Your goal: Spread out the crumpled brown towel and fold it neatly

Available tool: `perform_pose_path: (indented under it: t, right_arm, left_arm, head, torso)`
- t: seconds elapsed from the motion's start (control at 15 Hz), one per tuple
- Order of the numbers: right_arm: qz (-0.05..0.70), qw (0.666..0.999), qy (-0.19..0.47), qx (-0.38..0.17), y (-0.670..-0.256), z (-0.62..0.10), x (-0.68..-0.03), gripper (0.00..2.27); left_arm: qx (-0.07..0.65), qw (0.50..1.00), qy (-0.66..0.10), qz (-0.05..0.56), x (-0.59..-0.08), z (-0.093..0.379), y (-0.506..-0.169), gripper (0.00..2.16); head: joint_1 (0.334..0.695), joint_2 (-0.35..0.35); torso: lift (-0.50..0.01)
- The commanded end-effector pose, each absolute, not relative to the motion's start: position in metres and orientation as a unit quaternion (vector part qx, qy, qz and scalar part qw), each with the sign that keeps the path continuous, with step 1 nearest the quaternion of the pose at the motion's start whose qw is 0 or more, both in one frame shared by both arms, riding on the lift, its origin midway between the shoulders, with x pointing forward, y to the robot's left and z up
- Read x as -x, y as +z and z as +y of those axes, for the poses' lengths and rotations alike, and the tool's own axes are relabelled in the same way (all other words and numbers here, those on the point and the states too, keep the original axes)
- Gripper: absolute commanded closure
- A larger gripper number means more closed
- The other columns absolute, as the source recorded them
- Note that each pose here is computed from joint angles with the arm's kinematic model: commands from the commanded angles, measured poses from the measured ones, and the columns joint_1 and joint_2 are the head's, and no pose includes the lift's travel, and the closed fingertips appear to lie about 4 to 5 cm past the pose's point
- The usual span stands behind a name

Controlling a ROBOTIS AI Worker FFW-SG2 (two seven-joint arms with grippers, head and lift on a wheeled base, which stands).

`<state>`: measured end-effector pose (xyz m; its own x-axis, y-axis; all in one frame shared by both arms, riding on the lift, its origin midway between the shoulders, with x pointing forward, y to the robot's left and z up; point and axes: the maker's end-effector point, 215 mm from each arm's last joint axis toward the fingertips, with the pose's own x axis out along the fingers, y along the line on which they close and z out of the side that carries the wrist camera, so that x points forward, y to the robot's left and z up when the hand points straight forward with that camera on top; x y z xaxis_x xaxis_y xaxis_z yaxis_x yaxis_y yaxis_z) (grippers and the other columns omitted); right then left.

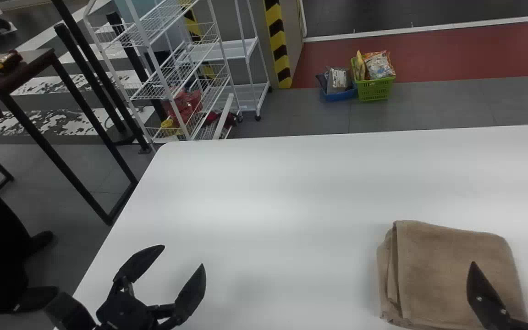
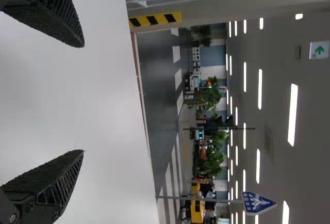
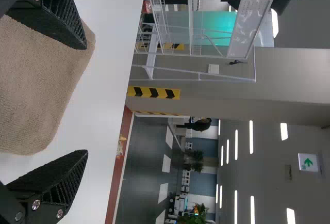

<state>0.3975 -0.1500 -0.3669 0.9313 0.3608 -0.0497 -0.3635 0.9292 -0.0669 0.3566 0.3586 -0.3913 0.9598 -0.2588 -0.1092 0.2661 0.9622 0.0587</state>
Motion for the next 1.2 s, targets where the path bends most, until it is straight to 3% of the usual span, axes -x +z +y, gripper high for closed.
perform_pose_path:
  t: [0.0, 1.13]
  right_arm:
    - [0.019, 0.982, 0.184, 0.037, -0.3676, -0.1498, -0.3974, 0.10]
    - [0.018, 0.982, 0.186, 0.036, -0.3691, -0.1480, -0.3969, 0.10]
  left_arm:
    - [-0.034, 0.989, -0.132, 0.051, -0.3560, 0.3585, -0.3931, 0.08]
    - [-0.036, 0.989, -0.132, 0.052, -0.3560, 0.3579, -0.3936, 0.08]
  head:
    - [0.695, 0.308]
    - [0.695, 0.311]
  torso:
    - [-0.128]
    - [-0.128]
